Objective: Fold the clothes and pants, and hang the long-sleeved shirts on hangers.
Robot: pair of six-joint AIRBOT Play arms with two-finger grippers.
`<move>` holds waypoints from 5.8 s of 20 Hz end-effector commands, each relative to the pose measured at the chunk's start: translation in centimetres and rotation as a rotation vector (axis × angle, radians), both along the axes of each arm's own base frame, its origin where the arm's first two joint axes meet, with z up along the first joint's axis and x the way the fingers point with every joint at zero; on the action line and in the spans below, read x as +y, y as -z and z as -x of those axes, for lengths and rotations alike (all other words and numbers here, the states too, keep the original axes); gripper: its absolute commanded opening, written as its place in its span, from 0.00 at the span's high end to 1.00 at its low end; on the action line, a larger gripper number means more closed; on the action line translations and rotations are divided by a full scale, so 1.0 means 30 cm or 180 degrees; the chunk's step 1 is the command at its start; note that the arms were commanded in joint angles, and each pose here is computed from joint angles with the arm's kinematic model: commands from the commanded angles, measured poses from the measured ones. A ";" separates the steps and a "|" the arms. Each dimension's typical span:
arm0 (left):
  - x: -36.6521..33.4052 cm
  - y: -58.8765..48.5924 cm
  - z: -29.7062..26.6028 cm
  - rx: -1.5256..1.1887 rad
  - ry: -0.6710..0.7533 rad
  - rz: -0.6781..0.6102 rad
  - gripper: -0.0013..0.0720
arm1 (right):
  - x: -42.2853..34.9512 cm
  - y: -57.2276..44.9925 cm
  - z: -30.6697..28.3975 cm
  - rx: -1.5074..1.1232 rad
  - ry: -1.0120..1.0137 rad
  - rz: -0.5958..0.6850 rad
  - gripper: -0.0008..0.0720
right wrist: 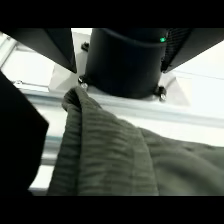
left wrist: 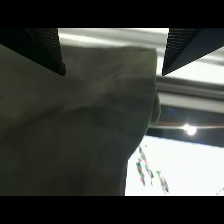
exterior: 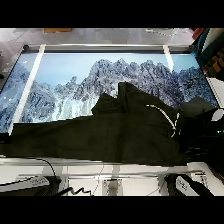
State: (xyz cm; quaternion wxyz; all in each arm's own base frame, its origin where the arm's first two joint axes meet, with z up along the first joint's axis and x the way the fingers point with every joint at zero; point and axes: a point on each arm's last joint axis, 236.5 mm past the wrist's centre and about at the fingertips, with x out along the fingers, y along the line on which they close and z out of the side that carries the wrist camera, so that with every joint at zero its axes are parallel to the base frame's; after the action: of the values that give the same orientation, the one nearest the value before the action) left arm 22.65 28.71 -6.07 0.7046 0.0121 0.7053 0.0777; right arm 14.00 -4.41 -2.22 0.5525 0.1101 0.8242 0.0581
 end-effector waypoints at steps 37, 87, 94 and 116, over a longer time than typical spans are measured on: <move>-1.604 0.022 -0.879 -0.1292 0.1067 0.2424 0.96 | -0.150 -0.330 -0.621 -0.2389 0.0562 0.0574 0.18; -0.200 -0.269 -0.774 -0.1019 0.0172 -0.0372 0.22 | -0.051 -0.016 -0.849 -0.2656 0.0357 0.0363 0.63; -0.044 -0.249 -0.569 -0.0806 -0.1087 -0.0122 0.22 | -0.041 -0.011 -0.835 -0.2595 0.0351 0.0323 0.63; -0.119 -0.030 -0.769 -0.1802 -0.2868 0.1262 0.59 | 0.024 -0.021 -0.826 -0.2522 0.0518 0.0047 0.63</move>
State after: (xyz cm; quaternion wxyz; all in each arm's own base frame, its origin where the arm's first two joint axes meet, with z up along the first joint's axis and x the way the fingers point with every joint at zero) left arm 45.07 24.64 -4.71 0.7339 -0.4658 0.4302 0.2435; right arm 38.84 -3.80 -1.58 0.8320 0.1387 0.5353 0.0449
